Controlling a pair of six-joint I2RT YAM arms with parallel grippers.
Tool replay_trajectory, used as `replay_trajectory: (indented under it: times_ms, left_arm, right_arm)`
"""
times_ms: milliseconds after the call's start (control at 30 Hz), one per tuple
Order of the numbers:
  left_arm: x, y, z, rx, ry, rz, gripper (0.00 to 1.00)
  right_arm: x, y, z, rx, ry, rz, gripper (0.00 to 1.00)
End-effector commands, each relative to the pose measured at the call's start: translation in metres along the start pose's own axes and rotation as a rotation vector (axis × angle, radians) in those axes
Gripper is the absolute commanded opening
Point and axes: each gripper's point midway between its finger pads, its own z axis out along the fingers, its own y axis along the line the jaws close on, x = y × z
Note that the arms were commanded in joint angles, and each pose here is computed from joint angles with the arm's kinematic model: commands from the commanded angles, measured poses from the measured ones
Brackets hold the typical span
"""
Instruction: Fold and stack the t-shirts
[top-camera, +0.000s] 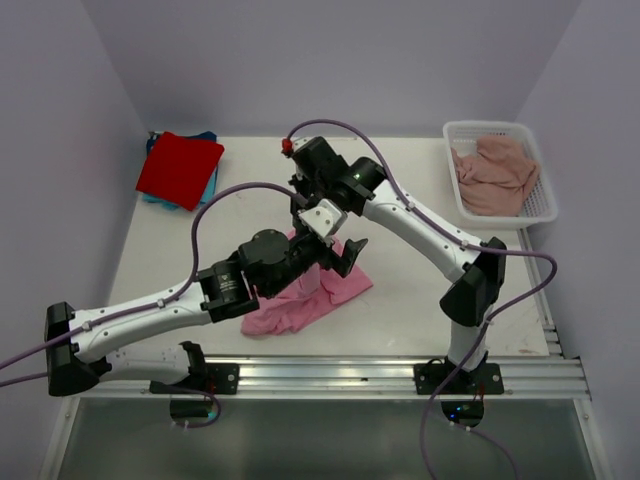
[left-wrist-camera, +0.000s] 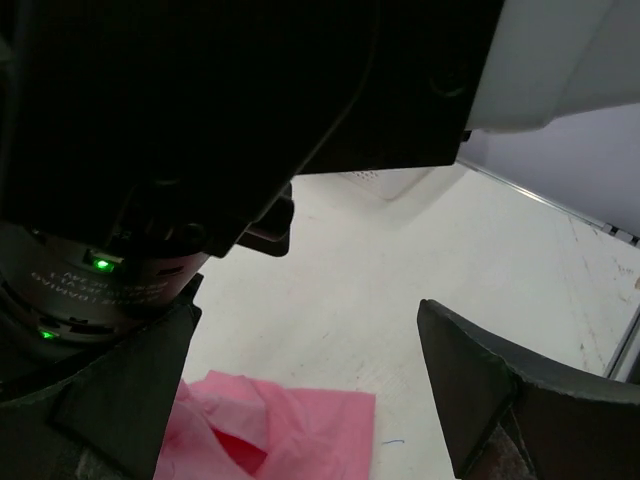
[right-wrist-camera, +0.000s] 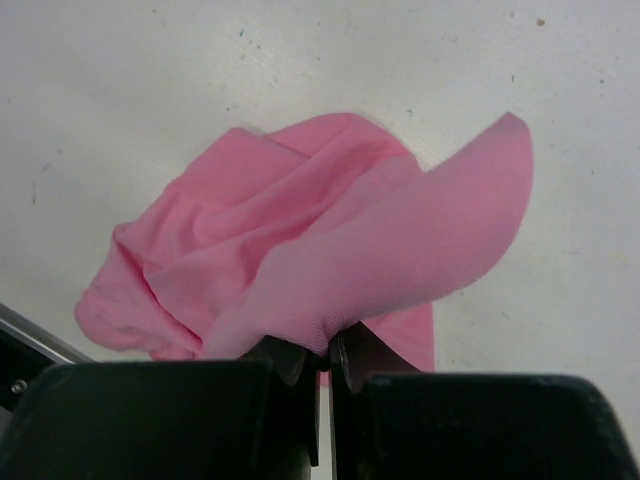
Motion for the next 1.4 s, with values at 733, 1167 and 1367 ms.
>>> replay_trajectory:
  times_ms: [733,1167,1367]
  left_arm:
    - [0.021,0.05,0.022,-0.128,-0.034,0.01,0.99]
    - [0.024,0.073,0.077,-0.156,-0.039,0.03,0.99]
    - [0.02,0.077,0.082,-0.176,-0.049,0.053,0.85]
  right_arm:
    - [-0.057,-0.099,-0.069,0.14,-0.232,0.176,0.0]
    - [-0.053,-0.068,-0.112,-0.042,-0.278,0.159,0.0]
    - [-0.049,-0.061,-0.114,-0.079,-0.279,0.155,0.0]
